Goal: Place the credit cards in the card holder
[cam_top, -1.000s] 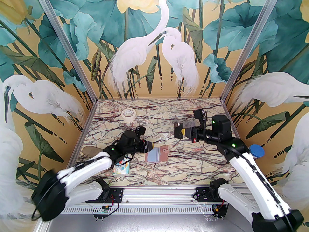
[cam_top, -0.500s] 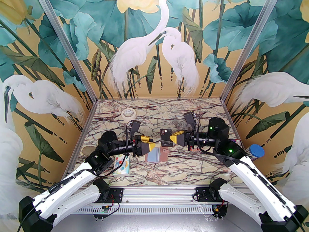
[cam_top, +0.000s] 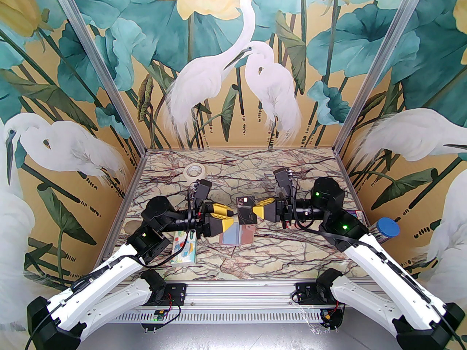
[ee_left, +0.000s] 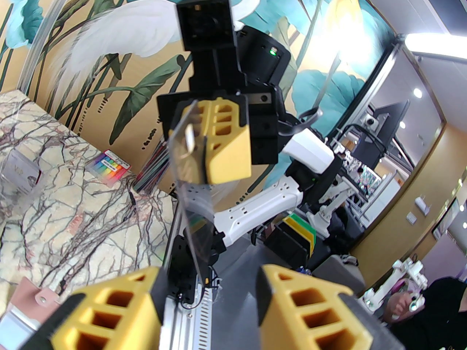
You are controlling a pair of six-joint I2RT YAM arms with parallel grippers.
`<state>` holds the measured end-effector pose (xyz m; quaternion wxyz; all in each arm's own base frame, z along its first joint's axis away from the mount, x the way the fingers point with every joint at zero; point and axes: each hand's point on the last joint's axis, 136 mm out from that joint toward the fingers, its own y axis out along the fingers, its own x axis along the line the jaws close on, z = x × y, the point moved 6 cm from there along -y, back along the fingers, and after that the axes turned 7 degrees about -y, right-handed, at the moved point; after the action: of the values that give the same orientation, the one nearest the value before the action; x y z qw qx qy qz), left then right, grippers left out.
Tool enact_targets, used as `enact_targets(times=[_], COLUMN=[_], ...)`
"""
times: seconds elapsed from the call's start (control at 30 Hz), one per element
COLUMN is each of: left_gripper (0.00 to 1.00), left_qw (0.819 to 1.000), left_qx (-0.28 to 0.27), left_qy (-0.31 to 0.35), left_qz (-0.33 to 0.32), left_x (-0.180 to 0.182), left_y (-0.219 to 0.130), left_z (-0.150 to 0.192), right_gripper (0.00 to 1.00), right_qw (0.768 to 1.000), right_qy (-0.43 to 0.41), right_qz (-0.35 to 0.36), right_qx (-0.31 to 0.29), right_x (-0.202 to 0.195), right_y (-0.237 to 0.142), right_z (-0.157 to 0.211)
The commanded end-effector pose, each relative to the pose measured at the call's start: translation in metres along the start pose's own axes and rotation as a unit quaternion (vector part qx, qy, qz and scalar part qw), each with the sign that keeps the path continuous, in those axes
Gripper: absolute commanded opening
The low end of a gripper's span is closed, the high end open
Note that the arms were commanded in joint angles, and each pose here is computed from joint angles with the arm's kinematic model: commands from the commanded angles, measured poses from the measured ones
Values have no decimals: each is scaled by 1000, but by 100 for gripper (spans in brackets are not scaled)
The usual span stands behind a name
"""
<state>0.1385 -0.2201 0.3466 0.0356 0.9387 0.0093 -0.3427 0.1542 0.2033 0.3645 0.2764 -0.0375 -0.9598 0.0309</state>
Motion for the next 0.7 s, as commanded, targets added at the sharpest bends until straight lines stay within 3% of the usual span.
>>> enact_targets(times=[0.0,0.27,0.67], left_gripper=[40,30,6], left_qw=[999,999,1000], left_qx=[4,7,1], left_qy=[21,16,8], left_qz=[24,27,17], left_x=[-11,-10,-6], left_y=[2,5,6], left_z=[-7,-10,-11], right_gripper=[0,0,0], right_qw=[1000,1000,999], right_qy=[-4,0,8], right_qz=[-19,-31,-40], right_qx=[-4,5,17], right_x=[7,4,2], right_y=[2,10,17], right_z=[-7,-6,1])
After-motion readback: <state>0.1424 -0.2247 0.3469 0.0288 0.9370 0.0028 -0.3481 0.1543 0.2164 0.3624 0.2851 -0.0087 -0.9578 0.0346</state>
